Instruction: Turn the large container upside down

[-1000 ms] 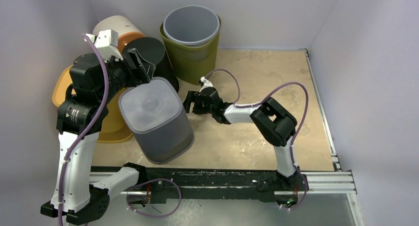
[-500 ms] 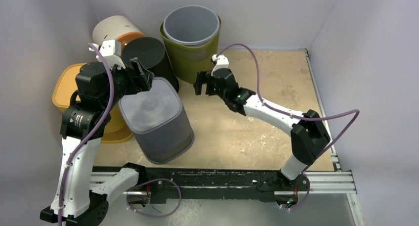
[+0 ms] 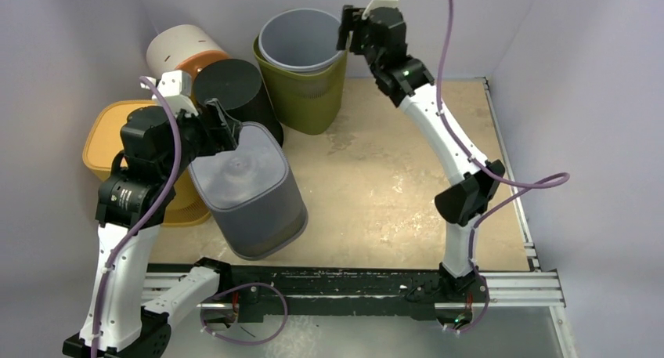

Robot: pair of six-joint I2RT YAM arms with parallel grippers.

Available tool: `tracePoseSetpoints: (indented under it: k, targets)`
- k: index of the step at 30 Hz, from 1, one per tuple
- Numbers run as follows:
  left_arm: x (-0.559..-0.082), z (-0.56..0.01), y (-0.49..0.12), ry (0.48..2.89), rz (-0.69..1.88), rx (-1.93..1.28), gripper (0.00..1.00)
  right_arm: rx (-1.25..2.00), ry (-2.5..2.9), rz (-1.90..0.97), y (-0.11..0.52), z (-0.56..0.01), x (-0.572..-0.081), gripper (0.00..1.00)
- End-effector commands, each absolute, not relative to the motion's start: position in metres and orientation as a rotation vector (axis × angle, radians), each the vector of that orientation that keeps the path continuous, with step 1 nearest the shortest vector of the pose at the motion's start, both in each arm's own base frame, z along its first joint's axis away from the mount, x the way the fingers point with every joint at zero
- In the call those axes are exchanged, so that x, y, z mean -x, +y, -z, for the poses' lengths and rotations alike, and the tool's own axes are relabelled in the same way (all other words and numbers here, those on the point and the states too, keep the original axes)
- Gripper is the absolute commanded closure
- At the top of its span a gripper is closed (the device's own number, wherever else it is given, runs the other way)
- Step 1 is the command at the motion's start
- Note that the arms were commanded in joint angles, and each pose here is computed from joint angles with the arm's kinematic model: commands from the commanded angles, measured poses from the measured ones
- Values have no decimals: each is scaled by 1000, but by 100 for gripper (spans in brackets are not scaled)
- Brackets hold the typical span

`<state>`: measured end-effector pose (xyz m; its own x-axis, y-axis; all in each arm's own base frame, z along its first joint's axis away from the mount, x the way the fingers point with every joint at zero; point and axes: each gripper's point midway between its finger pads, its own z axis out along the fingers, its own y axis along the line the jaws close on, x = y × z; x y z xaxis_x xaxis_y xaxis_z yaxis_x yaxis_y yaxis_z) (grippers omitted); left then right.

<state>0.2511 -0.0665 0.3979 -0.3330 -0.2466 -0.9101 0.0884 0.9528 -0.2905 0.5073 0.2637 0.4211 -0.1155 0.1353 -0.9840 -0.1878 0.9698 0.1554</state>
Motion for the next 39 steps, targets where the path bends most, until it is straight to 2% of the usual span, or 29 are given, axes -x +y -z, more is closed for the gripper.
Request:
tracePoseSetpoints:
  k: [1,7,21,24,31,39]
  targets:
    - [-252,-404,-67,1844,332,82,23,46,1701,-235,242,-411,-535,26]
    - [-254,-394,-69,1858,333,70,23,90,1673,-295,241,-411,-559,31]
    - [-263,-360,-72,1922,310,42,23,67,1690,-389,257,-369,-595,31]
    - [-263,-354,-70,1933,297,35,23,47,1693,-375,257,-362,-603,36]
    - [-263,-346,-68,1945,275,31,23,16,1676,-396,261,-359,-610,54]
    - [-262,-347,-68,1940,277,29,23,34,1698,-423,269,-348,-609,54]
